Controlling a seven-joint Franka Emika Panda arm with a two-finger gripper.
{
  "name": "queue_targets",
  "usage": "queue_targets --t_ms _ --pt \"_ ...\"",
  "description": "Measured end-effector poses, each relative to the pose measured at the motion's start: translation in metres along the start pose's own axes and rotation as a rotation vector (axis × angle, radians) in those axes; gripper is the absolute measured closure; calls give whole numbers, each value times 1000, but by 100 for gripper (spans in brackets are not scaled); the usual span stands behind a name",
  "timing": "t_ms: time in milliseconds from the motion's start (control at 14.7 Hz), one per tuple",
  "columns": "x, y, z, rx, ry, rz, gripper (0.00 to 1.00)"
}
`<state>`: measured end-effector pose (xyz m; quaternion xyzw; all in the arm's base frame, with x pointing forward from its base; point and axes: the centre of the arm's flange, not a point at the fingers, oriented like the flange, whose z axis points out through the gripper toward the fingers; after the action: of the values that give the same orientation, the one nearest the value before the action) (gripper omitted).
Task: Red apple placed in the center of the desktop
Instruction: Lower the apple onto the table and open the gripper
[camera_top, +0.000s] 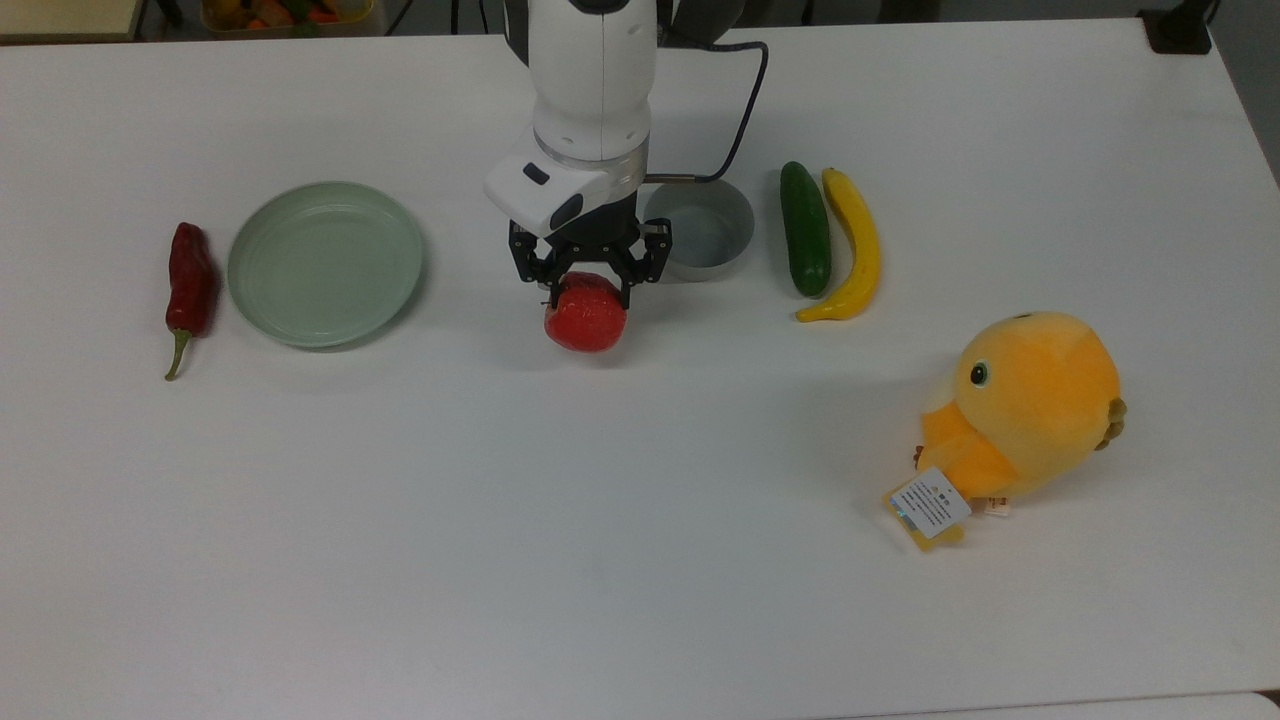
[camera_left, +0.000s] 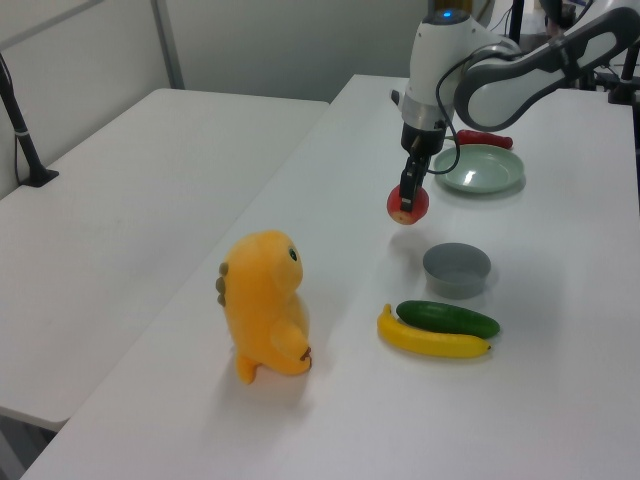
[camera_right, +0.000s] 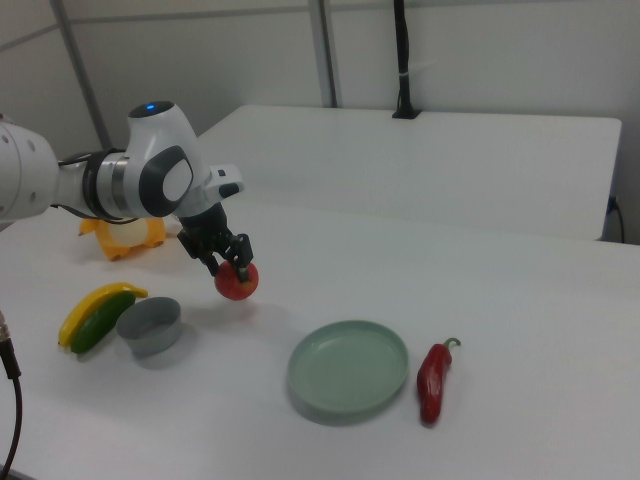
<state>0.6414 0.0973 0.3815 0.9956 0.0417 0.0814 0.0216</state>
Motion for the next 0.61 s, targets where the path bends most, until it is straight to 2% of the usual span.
queue_targets --t_ms 273,545,613 --pt "2 0 11 4 7 2 34" --pt "3 8 10 -25 13 -12 34" --pt "3 8 11 -27 12 -13 30"
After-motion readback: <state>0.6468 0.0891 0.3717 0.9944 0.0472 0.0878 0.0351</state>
